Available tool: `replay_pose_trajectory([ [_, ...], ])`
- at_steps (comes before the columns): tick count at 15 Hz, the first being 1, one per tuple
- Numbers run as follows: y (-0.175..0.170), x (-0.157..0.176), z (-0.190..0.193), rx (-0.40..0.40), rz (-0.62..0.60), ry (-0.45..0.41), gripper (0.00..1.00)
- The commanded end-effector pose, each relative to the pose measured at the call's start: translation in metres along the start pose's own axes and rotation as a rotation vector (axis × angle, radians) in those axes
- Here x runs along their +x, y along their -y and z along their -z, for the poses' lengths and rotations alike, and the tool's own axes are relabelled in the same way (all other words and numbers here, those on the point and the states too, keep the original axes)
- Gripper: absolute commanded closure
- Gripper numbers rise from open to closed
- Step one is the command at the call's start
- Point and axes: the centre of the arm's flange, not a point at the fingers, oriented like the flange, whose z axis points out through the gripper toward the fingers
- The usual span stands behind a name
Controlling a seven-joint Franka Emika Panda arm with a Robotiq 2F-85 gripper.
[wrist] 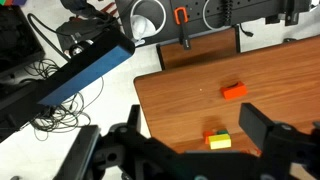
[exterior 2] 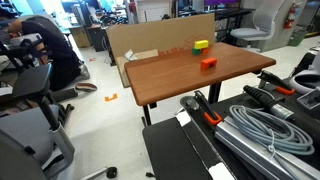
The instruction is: Put the orange block on top of the yellow block
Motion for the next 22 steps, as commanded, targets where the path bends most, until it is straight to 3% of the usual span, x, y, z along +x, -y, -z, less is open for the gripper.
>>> replay_pose_trajectory([
  [1, 0.000, 0.000, 0.000, 0.000, 0.000, 0.000, 0.00],
  [12, 0.000, 0.000, 0.000, 0.000, 0.000, 0.000, 0.00],
  [14, 0.010, 0.012, -0.004, -0.018, 0.005, 0.029, 0.00],
  [22, 0.077, 0.076, -0.093, -0.068, 0.125, 0.106, 0.00],
])
